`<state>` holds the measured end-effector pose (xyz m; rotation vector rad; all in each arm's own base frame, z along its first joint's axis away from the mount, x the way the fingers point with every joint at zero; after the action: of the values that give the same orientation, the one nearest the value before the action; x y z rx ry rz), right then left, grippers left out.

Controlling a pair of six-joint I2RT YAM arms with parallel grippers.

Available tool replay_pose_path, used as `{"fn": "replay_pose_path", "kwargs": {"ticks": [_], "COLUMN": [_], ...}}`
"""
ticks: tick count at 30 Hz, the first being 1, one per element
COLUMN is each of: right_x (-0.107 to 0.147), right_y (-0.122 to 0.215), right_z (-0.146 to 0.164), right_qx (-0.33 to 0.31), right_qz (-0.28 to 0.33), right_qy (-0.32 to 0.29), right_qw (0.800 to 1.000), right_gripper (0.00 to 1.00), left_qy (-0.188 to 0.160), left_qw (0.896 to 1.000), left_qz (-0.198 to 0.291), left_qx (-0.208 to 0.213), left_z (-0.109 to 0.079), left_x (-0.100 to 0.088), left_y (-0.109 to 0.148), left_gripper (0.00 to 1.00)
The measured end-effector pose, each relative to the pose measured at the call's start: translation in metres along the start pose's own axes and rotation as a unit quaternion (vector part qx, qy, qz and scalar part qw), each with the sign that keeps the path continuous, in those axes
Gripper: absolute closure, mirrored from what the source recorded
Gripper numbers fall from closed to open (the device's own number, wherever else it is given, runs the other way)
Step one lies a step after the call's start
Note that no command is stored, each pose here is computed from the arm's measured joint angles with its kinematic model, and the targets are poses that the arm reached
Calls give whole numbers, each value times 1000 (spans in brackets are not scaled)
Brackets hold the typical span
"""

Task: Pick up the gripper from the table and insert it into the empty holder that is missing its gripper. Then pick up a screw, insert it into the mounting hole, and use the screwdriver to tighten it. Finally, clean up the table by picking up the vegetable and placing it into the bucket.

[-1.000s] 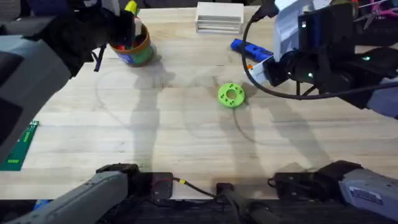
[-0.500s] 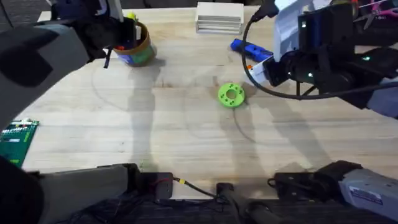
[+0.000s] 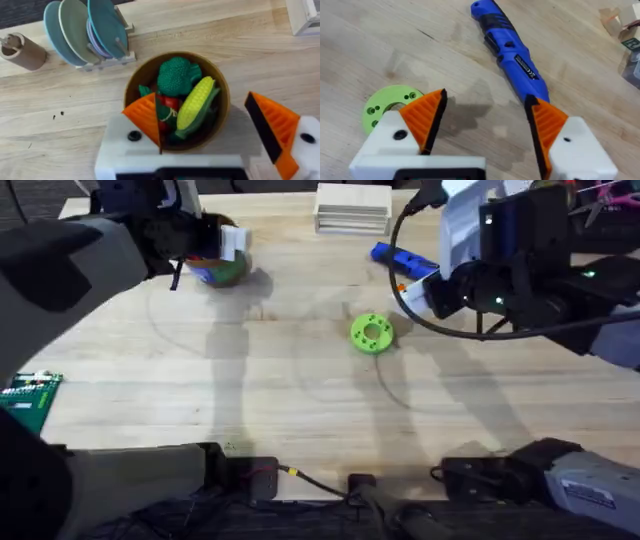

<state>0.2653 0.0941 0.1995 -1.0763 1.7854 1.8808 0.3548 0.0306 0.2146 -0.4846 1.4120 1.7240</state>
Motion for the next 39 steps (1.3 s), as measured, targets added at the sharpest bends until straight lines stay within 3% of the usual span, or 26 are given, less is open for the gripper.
{"fn": "replay_pose_path", "kwargs": {"ticks": [8,14,23,26,30,31,32,33,37,39], "right_x": [0,-8,-25,-22,-15,-13,-11,-9,0,3], "right_y": [0,17,83,99,119,123,128,131,140,140], "right_z": [0,-2,-8,-10,-12,-12,-13,-13,-14,-14], "right_qx": [0,0,0,0,0,0,0,0,0,0], "right_qz": [0,-33,-154,-170,-178,-182,-185,-187,-180,-171], "right_qy": [0,-3,-16,-17,-18,-18,-19,-19,-18,-17], "right_qw": [1000,999,988,985,984,983,983,982,983,985], "right_gripper": [7,8,7,7,9,9,9,9,8,9], "left_qy": [1,-7,-73,-101,-131,-139,-144,-149,-156,-154], "left_qw": [1000,999,993,987,978,976,974,972,969,969], "left_qz": [5,-32,-45,-51,-67,-72,-77,-81,-96,-98], "left_qx": [2,3,83,115,149,154,159,162,167,166], "left_z": [0,-3,-53,-72,-91,-93,-96,-98,-100,-100], "left_x": [0,-17,-23,-21,-19,-18,-18,-18,-17,-17], "left_y": [8,56,121,140,164,169,174,178,188,190], "left_gripper": [8,8,44,225,829,926,951,896,264,37]}}
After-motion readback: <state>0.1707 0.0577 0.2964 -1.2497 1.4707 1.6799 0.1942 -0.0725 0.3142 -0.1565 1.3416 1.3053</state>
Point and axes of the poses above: each hand's point on the last joint's axis, 136 mm out from that joint toward the fingers, its own y axis back along the fingers, its own z axis along the line the jaws close on, x = y × z, the point moved 10 cm from there along y, back along the fingers, and after that the axes turned 11 degrees about -y, right-handed, at the moved point
